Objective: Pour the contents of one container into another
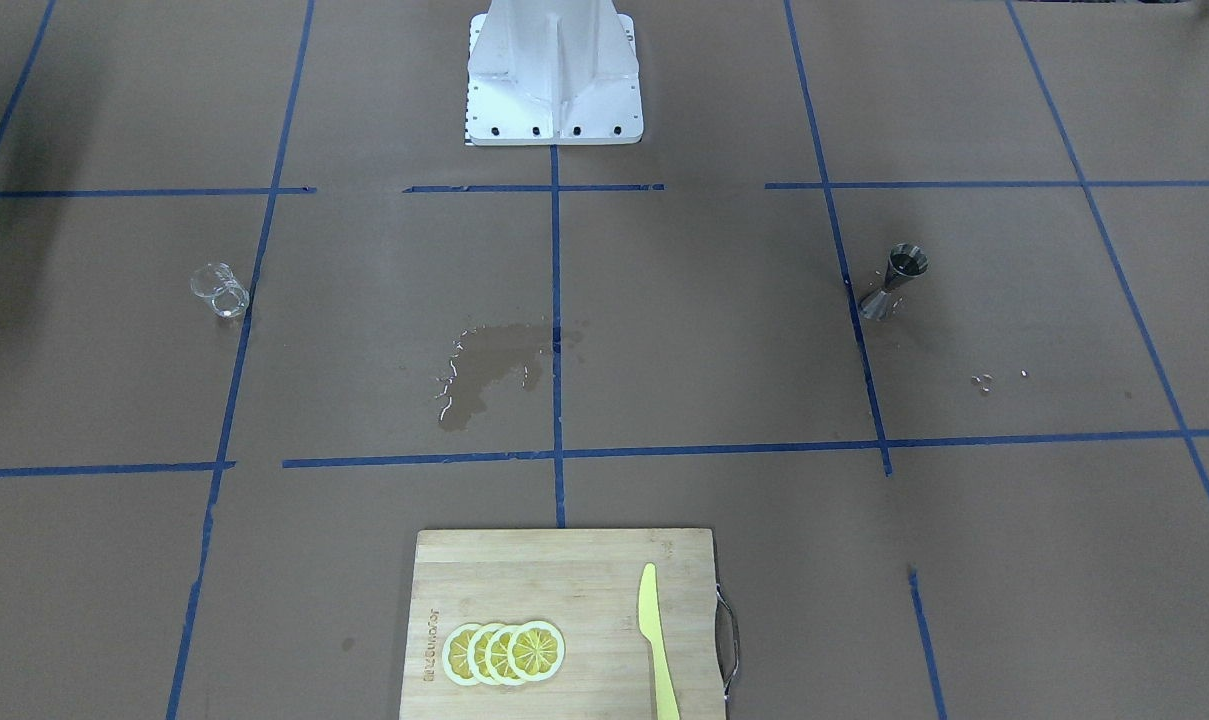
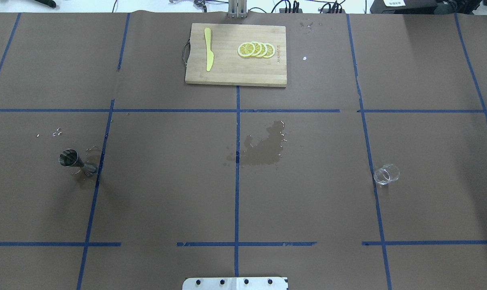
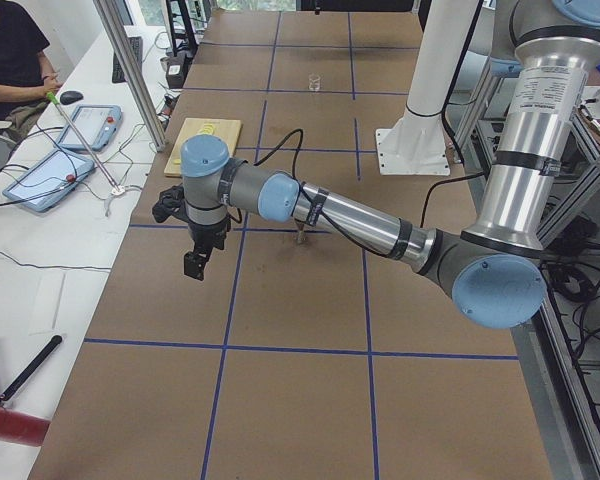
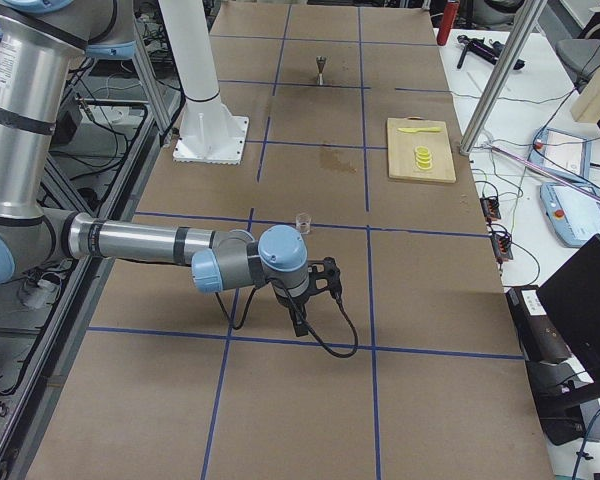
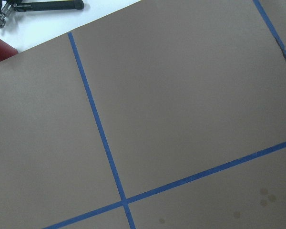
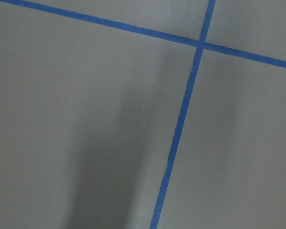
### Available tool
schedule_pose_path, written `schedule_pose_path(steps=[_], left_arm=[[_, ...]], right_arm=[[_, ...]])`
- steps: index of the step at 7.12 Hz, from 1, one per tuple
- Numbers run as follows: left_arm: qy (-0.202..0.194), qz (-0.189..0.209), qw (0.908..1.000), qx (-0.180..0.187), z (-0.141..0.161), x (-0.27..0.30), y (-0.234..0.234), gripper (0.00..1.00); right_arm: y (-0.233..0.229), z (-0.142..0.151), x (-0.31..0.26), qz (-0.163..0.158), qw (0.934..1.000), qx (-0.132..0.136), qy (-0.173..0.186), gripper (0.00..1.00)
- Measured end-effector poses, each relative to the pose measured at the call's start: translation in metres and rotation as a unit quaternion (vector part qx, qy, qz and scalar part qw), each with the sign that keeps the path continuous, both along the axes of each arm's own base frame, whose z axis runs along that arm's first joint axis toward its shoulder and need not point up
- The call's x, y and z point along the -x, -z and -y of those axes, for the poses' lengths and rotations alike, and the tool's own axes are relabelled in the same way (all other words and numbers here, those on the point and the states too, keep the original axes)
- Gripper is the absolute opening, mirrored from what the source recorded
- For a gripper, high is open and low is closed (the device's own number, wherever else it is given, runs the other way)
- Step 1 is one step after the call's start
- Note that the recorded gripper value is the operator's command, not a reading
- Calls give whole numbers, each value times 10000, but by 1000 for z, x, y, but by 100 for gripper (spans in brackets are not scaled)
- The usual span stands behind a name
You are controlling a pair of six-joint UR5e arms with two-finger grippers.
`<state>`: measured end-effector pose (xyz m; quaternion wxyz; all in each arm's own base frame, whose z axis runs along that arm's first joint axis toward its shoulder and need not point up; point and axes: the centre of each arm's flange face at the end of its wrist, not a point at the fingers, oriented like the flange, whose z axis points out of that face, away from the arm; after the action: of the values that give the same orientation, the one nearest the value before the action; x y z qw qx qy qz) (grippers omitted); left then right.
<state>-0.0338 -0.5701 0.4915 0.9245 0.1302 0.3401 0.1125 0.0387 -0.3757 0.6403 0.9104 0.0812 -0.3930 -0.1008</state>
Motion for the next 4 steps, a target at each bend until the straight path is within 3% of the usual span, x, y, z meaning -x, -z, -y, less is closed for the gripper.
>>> schedule_pose_path(steps=[4], left_arm=[[-318, -17, 9987, 401, -49, 4, -54, 100]], right_arm=[[29, 7, -14, -34, 9993, 369, 24, 100]])
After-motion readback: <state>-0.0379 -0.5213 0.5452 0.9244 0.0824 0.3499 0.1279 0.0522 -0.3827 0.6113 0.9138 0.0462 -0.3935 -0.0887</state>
